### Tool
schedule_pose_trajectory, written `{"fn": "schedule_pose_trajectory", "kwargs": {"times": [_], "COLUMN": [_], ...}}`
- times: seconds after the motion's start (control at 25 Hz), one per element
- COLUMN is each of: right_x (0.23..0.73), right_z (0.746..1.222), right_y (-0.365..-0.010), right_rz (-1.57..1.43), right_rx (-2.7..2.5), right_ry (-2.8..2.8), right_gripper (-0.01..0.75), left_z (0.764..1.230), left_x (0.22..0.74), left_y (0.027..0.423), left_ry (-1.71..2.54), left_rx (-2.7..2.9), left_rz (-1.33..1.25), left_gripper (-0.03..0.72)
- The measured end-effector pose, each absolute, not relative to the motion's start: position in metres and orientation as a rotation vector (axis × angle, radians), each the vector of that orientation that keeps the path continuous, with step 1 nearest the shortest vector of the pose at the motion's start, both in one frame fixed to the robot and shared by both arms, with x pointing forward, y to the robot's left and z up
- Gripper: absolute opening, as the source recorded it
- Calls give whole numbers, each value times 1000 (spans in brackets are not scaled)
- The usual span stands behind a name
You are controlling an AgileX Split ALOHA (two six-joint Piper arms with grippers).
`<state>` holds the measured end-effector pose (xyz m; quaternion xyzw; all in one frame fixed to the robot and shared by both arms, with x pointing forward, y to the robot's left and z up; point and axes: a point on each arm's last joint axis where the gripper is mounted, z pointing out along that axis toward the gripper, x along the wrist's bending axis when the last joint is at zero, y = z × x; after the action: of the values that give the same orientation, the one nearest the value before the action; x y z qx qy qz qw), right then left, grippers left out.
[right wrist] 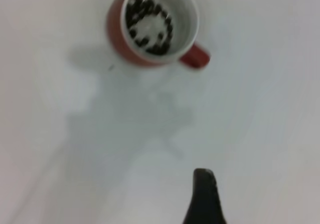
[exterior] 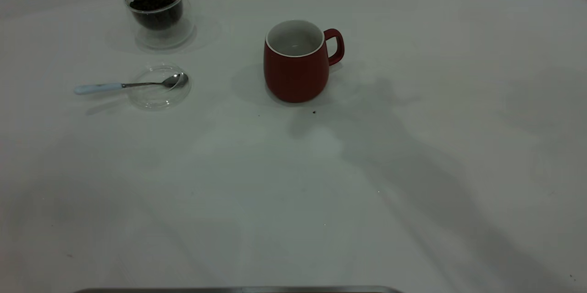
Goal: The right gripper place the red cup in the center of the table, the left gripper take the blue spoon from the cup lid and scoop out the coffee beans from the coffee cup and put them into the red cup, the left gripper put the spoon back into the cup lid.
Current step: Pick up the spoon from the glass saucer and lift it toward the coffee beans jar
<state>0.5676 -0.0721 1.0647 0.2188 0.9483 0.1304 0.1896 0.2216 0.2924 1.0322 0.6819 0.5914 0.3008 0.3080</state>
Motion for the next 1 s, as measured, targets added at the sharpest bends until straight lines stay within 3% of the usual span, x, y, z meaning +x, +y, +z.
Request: {"fn": "schedule_pose_trajectory", "kwargs": {"times": [0.44, 1.0], "right_x": [491, 370], "right_z": [1153, 1105], "right_y": [-124, -205], "right_rz": [448, 462], "right_rx": [835, 1106], "right_ry": [2639, 2670], "right_gripper": [602, 596], "left_z": [1032, 1032], "left_x": [222, 222], "left_y": [292, 292], "left_ry": [1564, 1564], "left_rx": [1803, 1803], "left_rz": [795, 795], "left_gripper": [547, 547]}}
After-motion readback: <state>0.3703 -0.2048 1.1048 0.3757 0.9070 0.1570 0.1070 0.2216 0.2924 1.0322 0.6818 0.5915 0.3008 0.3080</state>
